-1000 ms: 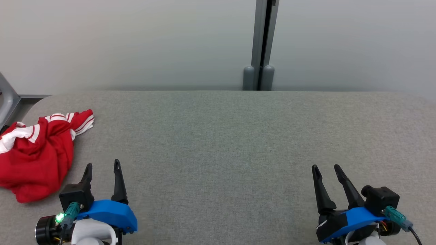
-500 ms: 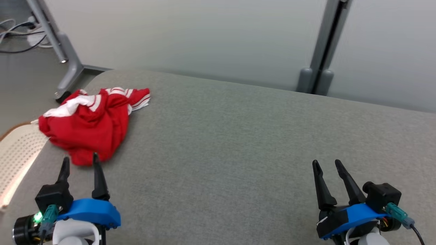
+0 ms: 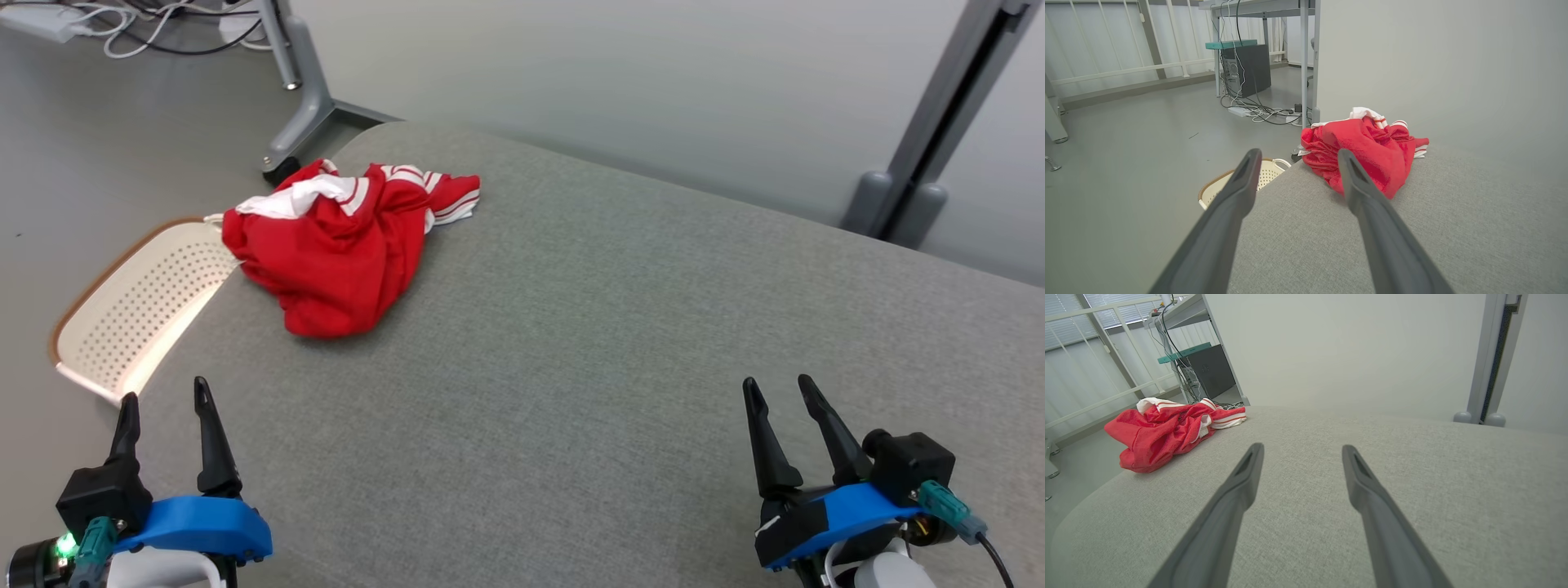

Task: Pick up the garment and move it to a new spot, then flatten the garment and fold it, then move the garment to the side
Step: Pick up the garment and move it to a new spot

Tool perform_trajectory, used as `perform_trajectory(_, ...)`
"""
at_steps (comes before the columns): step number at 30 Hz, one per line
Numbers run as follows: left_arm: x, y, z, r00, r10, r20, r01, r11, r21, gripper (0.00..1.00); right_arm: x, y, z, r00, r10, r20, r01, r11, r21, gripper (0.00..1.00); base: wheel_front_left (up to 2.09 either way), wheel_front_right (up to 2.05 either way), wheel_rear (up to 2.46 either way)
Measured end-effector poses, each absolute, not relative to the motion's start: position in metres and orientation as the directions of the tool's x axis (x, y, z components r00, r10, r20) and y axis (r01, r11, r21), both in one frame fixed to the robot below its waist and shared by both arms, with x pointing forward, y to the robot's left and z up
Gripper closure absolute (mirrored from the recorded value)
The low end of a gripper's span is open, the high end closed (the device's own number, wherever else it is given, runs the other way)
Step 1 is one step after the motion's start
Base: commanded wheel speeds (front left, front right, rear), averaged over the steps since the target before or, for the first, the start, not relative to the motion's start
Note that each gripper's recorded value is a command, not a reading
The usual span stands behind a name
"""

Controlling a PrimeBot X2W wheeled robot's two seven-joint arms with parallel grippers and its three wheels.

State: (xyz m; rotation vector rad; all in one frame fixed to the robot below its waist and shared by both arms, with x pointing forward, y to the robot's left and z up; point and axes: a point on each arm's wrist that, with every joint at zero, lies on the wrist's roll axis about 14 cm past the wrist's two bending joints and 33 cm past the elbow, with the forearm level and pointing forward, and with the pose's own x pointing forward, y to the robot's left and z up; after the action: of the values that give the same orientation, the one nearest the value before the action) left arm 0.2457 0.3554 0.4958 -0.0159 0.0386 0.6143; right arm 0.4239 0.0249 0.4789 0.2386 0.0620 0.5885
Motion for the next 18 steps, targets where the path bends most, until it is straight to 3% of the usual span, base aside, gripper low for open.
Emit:
perform_trajectory(11,0.228,0.370,0.492,0.772,0.634,-0.044,-0.635,0.773,0.005,0.00,0.423,0.043,0.472,0.801,0.599,-0.001,-0.580,0.777,0.246,0.00,0.00,0.00,0.00)
perform_trajectory(18,0.264,0.376,0.502,0.804,0.595,-0.019,-0.594,0.804,0.025,0.00,0.433,0.021,0.469,0.834,0.552,0.004,-0.538,0.812,0.224,0.00,0.00,0.00,0.00)
